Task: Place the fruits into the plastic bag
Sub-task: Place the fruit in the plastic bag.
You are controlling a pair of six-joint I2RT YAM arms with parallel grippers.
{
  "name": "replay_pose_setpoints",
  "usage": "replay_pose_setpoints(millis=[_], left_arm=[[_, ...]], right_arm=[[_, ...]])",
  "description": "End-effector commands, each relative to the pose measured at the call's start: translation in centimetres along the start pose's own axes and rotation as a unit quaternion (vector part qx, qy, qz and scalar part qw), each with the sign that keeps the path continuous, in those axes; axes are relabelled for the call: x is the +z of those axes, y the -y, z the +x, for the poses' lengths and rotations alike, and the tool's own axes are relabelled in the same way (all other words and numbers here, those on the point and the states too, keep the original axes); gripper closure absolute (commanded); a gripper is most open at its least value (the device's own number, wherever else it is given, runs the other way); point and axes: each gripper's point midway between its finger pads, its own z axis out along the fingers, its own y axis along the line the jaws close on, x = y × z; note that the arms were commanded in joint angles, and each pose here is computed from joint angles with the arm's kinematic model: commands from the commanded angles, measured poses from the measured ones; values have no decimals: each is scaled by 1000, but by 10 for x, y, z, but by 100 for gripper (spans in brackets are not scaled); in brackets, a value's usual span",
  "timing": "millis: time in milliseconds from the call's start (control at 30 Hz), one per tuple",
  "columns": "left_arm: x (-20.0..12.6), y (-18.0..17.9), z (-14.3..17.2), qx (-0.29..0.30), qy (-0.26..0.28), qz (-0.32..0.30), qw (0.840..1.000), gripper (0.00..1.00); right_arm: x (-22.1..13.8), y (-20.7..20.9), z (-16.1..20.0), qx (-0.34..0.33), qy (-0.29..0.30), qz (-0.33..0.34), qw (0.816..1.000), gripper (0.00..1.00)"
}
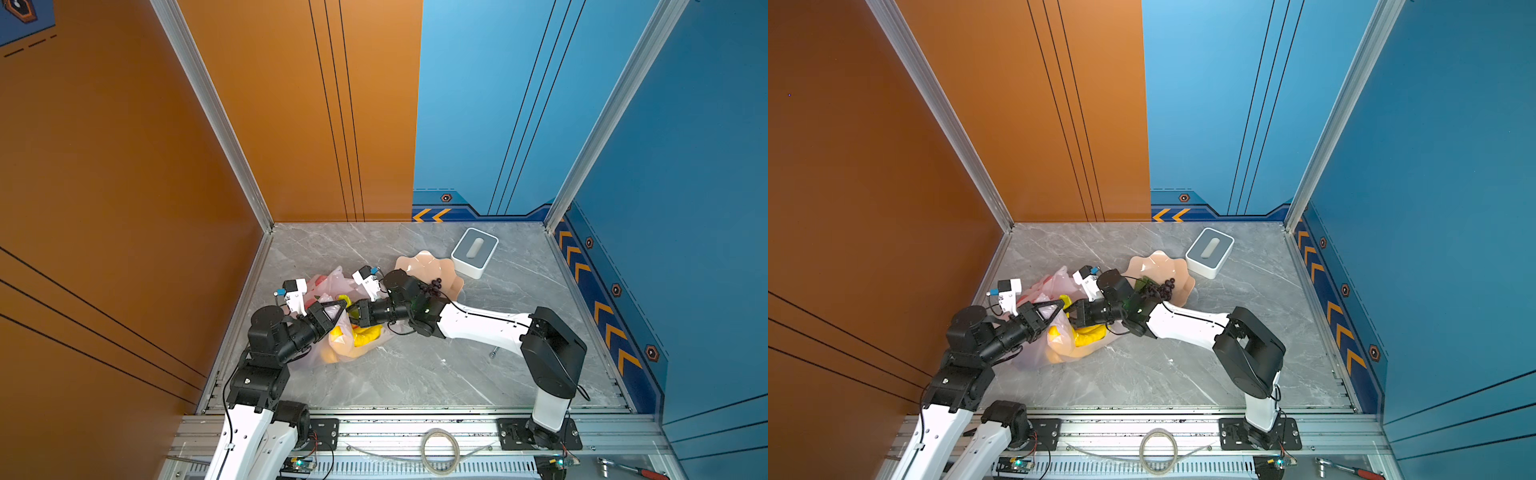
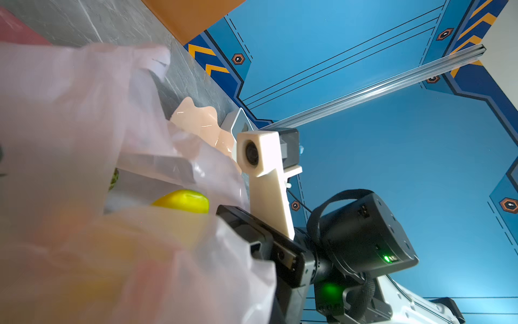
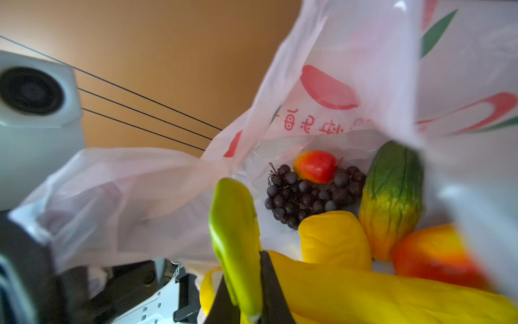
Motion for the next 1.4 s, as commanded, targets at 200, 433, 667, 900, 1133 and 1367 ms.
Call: replay_pose_setpoints(millis=[200, 433, 667, 900, 1133, 1367], left_arm=[[-8, 45, -15, 40, 22, 73, 996, 100], [-11, 57, -8, 49, 3, 99, 994, 100], [-10, 53, 5, 47, -22, 106, 993, 100], [-2, 32, 22, 36, -43, 93, 994, 100], [2, 28, 24, 41, -38, 85, 995, 100], [4, 27, 17, 41, -20, 80, 996, 100]], right_arm=[[30, 30, 19, -25, -72, 80, 994, 89], [29, 59, -24, 16, -36, 133, 990, 88], [26, 68, -72, 91, 2, 131, 987, 88], [31, 51, -95, 137, 25, 110, 984, 87], [49, 58, -94, 154, 17, 106, 982, 82], [59, 62, -72, 144, -12, 110, 983, 77]])
